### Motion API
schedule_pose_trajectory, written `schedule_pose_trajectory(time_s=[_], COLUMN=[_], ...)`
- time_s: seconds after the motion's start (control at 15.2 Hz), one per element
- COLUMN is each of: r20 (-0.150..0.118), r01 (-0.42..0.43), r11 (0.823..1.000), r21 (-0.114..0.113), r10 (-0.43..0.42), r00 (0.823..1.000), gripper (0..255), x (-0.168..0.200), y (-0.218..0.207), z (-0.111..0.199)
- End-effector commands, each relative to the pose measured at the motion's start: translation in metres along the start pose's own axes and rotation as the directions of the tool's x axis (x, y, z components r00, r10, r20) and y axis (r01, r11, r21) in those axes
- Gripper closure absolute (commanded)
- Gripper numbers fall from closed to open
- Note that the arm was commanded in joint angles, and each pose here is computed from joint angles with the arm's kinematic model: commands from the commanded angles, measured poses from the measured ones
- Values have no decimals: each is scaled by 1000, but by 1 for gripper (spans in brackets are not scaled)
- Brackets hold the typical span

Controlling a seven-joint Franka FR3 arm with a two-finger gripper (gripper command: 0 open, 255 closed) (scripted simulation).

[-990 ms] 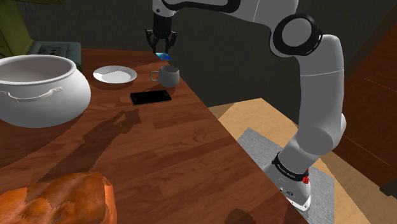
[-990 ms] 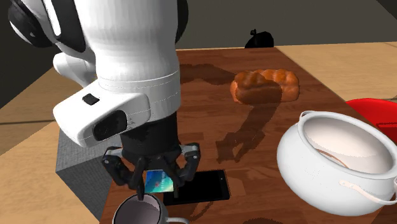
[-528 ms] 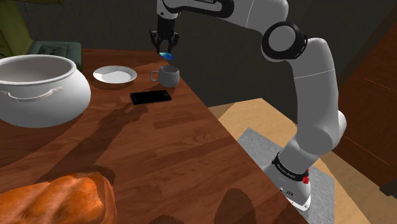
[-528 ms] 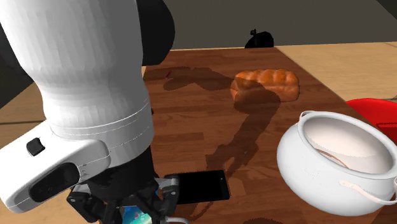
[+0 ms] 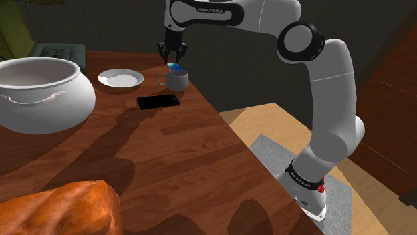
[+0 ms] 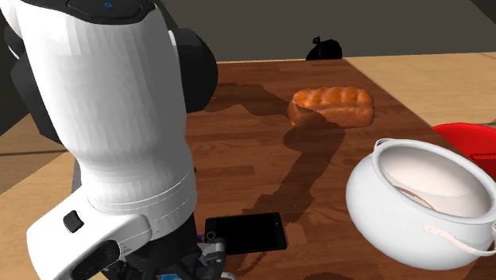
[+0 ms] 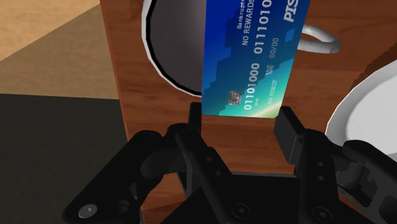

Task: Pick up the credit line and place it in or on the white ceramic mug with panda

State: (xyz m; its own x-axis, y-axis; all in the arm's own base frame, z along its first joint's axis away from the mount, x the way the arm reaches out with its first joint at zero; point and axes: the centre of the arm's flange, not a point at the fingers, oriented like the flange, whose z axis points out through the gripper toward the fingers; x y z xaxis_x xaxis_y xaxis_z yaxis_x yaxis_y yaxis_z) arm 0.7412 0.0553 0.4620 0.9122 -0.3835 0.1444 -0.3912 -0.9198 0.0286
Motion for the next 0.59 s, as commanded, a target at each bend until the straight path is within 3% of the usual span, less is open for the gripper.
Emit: schedule_pose_trajectory(time_s=[0.0, 0.53], r20=[0, 0], r01=[0, 0], r11=[1000, 1000], r21=[1, 1], r10=[0, 0], r00=[1000, 1000], gripper=[255, 255], x=[-2, -4], y=[-1, -1], z=[11, 25])
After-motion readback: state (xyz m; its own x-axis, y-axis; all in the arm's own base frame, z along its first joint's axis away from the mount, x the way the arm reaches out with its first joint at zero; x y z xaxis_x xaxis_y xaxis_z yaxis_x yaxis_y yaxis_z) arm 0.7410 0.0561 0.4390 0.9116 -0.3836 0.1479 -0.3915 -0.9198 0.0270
